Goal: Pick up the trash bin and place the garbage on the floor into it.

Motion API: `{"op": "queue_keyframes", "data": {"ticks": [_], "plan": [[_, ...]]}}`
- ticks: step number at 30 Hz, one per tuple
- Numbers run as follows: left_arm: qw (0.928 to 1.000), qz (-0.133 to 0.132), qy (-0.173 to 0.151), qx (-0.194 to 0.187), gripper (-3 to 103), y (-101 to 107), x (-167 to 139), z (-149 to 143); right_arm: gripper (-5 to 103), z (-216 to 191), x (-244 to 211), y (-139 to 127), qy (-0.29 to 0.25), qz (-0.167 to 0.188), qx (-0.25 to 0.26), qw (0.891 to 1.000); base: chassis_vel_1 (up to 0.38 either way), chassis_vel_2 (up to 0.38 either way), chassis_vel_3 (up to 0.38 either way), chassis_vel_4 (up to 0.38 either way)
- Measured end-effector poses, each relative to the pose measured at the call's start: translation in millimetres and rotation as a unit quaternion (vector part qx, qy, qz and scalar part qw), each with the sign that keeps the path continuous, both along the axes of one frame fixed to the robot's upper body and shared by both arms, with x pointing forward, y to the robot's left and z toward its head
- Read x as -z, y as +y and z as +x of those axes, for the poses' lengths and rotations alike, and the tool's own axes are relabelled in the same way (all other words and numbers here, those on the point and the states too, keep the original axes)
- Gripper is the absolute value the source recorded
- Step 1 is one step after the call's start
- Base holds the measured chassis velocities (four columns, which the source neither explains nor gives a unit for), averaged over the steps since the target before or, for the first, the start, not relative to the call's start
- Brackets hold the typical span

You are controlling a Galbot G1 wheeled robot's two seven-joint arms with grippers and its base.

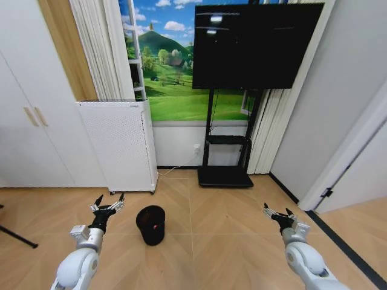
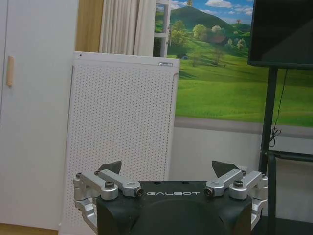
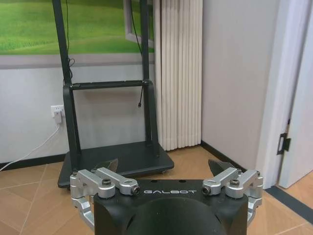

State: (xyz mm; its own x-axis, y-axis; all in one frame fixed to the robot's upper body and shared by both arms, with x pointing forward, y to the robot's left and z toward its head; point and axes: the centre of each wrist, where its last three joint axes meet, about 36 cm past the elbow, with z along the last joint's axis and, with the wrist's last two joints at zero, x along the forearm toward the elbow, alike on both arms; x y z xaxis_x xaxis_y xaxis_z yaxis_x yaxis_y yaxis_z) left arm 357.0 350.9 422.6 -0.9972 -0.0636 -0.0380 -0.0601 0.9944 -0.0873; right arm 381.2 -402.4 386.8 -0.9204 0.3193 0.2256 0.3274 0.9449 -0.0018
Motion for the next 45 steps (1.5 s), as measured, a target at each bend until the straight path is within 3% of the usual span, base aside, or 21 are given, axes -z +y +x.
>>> {"op": "queue_keyframes", "data": {"ticks": [28,45], "plan": [[1.0000,0.000,0.000,0.000,100,0.0,0.0,0.0,100,0.0,0.0,0.1,0.000,0.000,0.000,1.000,0.337,-0.342,-0.339,0.336],[1.0000,0.000,0.000,0.000,100,0.0,-0.1,0.1,100,0.1,-0.1,0.0,0.000,0.000,0.000,1.000,-0.002,-0.015,-0.009,0.013]]}}
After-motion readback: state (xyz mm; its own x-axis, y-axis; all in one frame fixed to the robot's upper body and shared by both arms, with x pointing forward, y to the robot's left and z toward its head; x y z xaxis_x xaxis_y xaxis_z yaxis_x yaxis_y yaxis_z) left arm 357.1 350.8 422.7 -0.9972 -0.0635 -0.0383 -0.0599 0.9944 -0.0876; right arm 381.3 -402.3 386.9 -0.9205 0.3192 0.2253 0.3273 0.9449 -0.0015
